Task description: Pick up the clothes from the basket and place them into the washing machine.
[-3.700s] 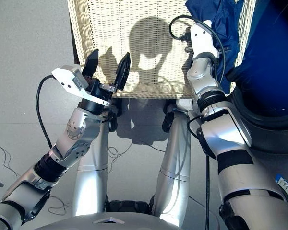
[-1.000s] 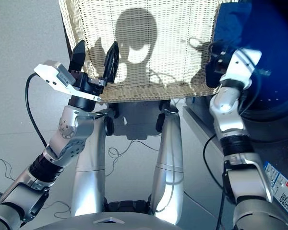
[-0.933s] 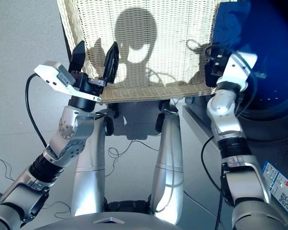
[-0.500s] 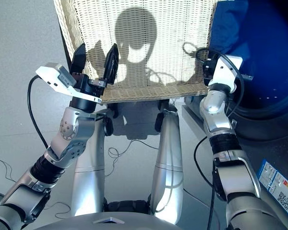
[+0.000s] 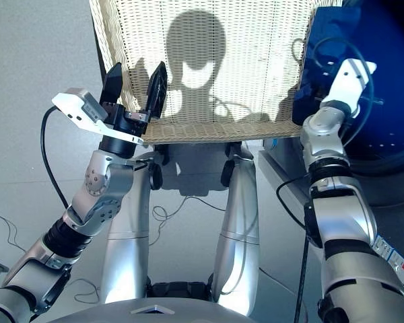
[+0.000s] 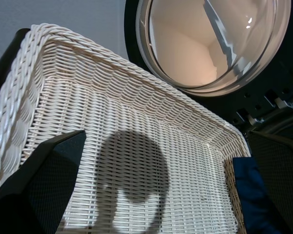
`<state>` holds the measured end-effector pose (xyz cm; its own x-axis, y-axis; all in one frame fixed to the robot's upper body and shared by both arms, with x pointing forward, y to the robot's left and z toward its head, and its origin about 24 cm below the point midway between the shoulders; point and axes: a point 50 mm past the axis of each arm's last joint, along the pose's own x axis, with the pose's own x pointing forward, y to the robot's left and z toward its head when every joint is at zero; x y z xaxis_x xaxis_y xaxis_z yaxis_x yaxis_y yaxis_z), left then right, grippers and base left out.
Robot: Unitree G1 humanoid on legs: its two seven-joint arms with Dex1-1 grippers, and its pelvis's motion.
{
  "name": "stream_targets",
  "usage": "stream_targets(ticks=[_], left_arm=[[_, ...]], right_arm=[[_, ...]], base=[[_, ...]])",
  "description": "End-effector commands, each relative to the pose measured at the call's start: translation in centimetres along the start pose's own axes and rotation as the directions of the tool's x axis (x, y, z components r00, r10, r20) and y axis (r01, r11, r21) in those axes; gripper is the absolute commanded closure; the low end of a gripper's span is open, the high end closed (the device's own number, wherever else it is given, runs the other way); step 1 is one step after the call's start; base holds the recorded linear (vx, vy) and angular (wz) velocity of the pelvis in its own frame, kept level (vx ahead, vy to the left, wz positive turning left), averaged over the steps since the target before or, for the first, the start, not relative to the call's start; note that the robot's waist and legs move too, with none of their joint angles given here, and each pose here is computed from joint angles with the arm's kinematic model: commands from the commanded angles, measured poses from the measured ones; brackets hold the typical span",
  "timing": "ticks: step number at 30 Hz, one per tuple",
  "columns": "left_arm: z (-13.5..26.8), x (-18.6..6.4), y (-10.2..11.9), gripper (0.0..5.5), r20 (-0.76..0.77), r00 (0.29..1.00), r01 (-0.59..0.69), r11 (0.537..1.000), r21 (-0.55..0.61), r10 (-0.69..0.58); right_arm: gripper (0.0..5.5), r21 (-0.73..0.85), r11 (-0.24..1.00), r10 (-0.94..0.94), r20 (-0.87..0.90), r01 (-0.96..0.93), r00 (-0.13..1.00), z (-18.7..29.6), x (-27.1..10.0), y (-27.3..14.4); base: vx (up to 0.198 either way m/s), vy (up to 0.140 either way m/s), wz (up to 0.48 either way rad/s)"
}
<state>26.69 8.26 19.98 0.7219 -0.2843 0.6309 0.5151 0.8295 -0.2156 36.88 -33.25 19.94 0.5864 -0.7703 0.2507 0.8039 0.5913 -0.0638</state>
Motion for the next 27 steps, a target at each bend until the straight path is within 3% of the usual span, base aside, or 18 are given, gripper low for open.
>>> stream_targets(ticks=[1,2,3,19,27], left_arm=[[2.0,-0.5,-1.3,0.0,0.096,0.994,0.066,0.997,-0.048,-0.061],[2.0,-0.5,-1.2,0.0,0.096,0.994,0.066,0.997,-0.047,-0.061],[2.1,-0.4,-1.2,0.0,0.099,0.993,0.066,0.997,-0.045,-0.061],[2.1,-0.2,-1.2,0.0,0.107,0.993,0.058,0.998,-0.033,-0.054],[2.2,-0.3,-1.1,0.0,0.104,0.993,0.063,0.998,-0.031,-0.06]], right_arm=[[1.6,-0.007,0.997,-0.073,0.013,0.073,0.997,0.3,1.6,-3.1],[3.73,-0.009,0.997,-0.071,0.013,0.071,0.997,0.4,1.7,-3.2],[5.5,-0.013,0.998,-0.068,0.013,0.068,0.998,0.4,1.7,-3.1],[5.5,0.087,0.996,-0.029,0.035,0.026,0.999,1.4,1.2,-1.7],[5.5,0.166,0.956,-0.238,-0.047,0.243,0.97,1.9,3.6,-7.6]], base=[[0.0,0.0,0.0],[0.0,0.0,0.0],[0.0,0.0,0.0],[0.0,0.0,0.0],[0.0,0.0,0.0]])
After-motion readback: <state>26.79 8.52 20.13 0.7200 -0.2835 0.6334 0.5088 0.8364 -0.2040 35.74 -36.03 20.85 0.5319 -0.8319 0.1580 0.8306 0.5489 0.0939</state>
